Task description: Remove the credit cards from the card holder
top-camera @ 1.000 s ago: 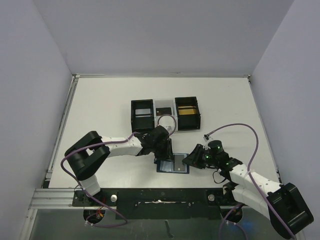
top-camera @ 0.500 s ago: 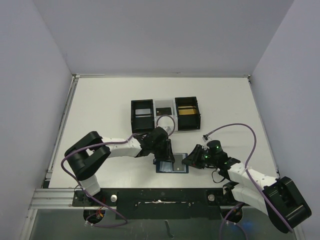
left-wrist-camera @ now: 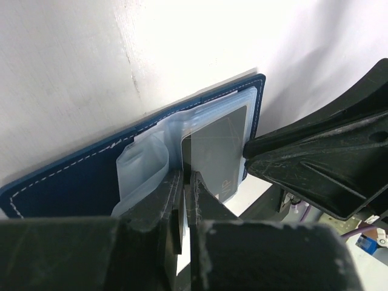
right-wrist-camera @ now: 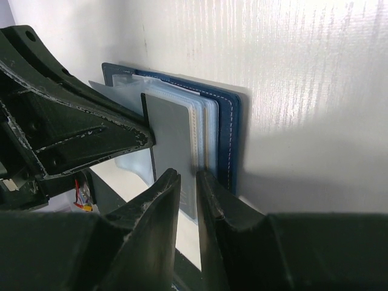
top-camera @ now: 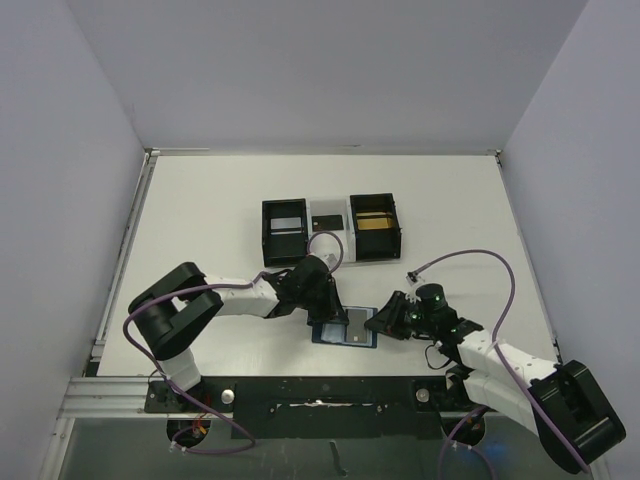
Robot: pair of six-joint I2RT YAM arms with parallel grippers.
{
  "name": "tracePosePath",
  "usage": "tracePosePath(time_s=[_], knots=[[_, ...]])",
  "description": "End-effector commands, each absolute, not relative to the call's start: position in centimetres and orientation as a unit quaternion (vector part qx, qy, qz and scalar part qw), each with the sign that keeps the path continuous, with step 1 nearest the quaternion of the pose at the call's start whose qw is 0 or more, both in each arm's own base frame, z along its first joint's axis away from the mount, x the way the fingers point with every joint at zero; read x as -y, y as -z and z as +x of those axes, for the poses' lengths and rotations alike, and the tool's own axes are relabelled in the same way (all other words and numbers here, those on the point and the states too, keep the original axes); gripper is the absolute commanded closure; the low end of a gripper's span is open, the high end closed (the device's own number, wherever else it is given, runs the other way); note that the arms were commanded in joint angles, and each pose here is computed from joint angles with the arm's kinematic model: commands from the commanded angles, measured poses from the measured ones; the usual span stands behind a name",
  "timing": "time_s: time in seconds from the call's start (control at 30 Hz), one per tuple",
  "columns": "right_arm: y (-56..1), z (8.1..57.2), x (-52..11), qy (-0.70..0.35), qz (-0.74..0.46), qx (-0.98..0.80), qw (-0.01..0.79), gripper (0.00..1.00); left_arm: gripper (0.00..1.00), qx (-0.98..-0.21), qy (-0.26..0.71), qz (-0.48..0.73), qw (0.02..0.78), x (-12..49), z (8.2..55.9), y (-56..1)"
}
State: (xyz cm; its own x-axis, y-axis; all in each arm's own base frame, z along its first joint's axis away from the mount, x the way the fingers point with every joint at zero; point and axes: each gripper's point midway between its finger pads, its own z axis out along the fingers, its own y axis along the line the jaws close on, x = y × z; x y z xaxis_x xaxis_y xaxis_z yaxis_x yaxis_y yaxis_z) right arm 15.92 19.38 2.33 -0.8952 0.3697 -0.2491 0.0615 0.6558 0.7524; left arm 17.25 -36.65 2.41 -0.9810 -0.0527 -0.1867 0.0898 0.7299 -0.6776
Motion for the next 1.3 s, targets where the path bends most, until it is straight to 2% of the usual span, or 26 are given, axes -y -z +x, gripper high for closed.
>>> tracePosePath(time_s=[0.0, 0.3, 0.57, 0.83, 1.03, 1.27], knots=[[-1.3, 15.1, -18.8, -0.376, 0.127, -0.899, 0.182, 0.80, 1.00, -0.911, 0.394, 0.012, 0.117, 37.1, 17.7, -4.2], [-4.3, 16.5, -19.8, -0.386, 0.067, -0.898, 0.200, 0.78, 1.00, -0.915, 0.384, 0.026, 0.125, 36.4, 17.7, -4.4], [-6.9, 18.0, -21.0, -0.411, 0.061, -0.882, 0.220, 0.78, 1.00, -0.915, 0.383, 0.025, 0.126, 36.4, 17.7, -4.4], [-3.6, 16.6, -21.0, -0.413, 0.087, -0.889, 0.178, 0.78, 1.00, -0.914, 0.384, 0.026, 0.127, 36.4, 17.8, -4.6], [-0.2, 15.9, -18.4, -0.324, 0.128, -0.925, 0.152, 0.78, 1.00, -0.918, 0.373, 0.022, 0.134, 36.0, 18.0, -4.7], [0.4, 15.7, -17.8, -0.312, 0.142, -0.927, 0.156, 0.78, 1.00, -0.918, 0.369, 0.016, 0.144, 35.3, 18.4, -5.2]])
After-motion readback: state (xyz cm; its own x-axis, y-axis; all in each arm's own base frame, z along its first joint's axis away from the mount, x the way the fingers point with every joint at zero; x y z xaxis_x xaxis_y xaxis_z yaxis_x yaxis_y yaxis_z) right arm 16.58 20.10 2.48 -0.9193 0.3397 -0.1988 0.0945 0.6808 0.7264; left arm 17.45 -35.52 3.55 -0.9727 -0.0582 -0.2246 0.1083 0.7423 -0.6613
